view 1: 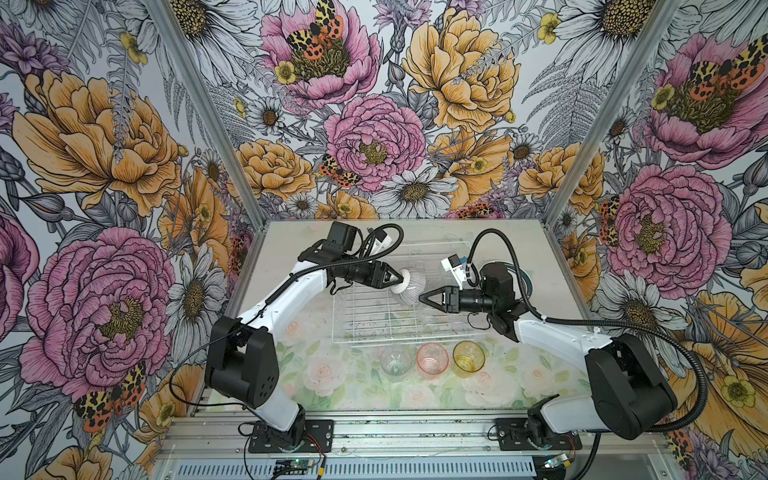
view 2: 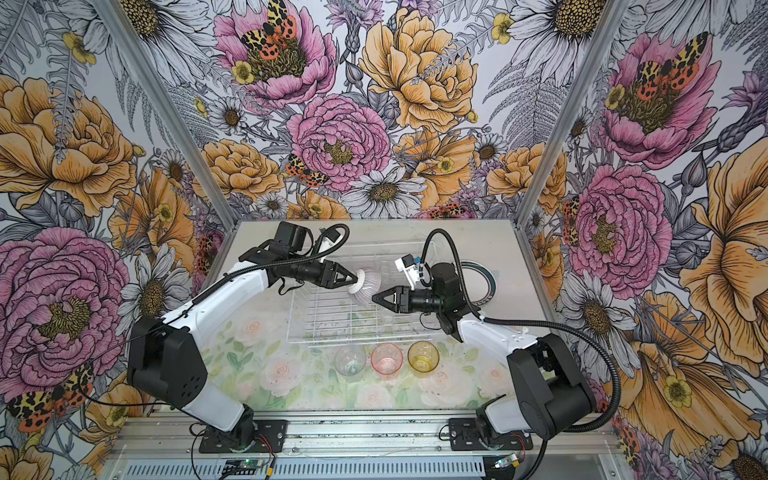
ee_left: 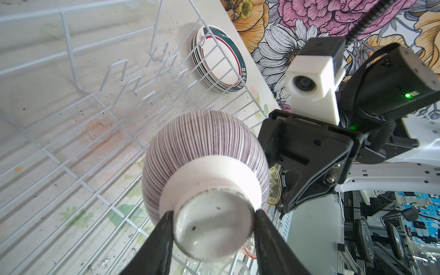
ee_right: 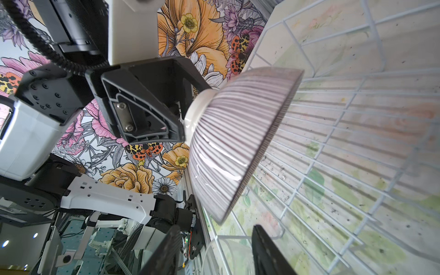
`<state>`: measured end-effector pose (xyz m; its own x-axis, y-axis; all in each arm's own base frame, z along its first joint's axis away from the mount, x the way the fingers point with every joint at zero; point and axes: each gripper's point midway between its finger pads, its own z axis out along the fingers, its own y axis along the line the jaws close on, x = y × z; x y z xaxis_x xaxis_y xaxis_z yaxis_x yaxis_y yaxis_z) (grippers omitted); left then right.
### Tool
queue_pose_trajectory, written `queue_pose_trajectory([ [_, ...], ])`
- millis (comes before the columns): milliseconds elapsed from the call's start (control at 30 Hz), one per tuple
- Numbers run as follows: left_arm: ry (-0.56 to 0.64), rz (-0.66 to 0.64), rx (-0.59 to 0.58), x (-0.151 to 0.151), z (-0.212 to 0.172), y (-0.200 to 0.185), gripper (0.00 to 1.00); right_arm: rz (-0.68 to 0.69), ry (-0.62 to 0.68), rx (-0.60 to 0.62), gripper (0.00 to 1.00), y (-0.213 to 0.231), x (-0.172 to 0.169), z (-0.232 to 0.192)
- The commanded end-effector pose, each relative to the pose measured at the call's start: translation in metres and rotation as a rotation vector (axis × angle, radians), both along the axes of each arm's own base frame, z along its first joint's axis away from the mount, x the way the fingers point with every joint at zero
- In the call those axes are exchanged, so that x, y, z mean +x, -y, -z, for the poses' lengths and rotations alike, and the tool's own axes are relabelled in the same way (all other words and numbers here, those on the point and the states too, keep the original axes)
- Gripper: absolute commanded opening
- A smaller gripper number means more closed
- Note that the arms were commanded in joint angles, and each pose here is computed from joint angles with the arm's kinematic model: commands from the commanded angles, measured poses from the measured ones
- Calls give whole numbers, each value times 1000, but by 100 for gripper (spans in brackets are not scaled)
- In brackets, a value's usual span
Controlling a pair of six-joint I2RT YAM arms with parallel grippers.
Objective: Unload the mixed dishes from the dish rack
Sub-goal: 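Hold the striped bowl out with the left gripper while the right grasps its rim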
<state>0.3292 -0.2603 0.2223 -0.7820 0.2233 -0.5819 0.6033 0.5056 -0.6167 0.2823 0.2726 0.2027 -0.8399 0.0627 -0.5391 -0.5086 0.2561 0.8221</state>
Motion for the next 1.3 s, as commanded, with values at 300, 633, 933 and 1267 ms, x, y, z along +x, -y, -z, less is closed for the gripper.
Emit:
queue_pose_trajectory([
  [300, 84, 53, -157, -4, -44, 9, 43, -12, 79, 167, 50, -5, 11, -33],
  [633, 69, 43, -171, 3, -40, 11, 43, 1, 61, 243, 43, -9, 25, -37],
  [933, 80, -1, -132, 6, -38, 0, 44, 22, 53, 87, 41, -9, 32, -26],
  [1267, 169, -117, -21, 13, -41, -21, 52, 79, 98, -221, 40, -2, 28, -16],
])
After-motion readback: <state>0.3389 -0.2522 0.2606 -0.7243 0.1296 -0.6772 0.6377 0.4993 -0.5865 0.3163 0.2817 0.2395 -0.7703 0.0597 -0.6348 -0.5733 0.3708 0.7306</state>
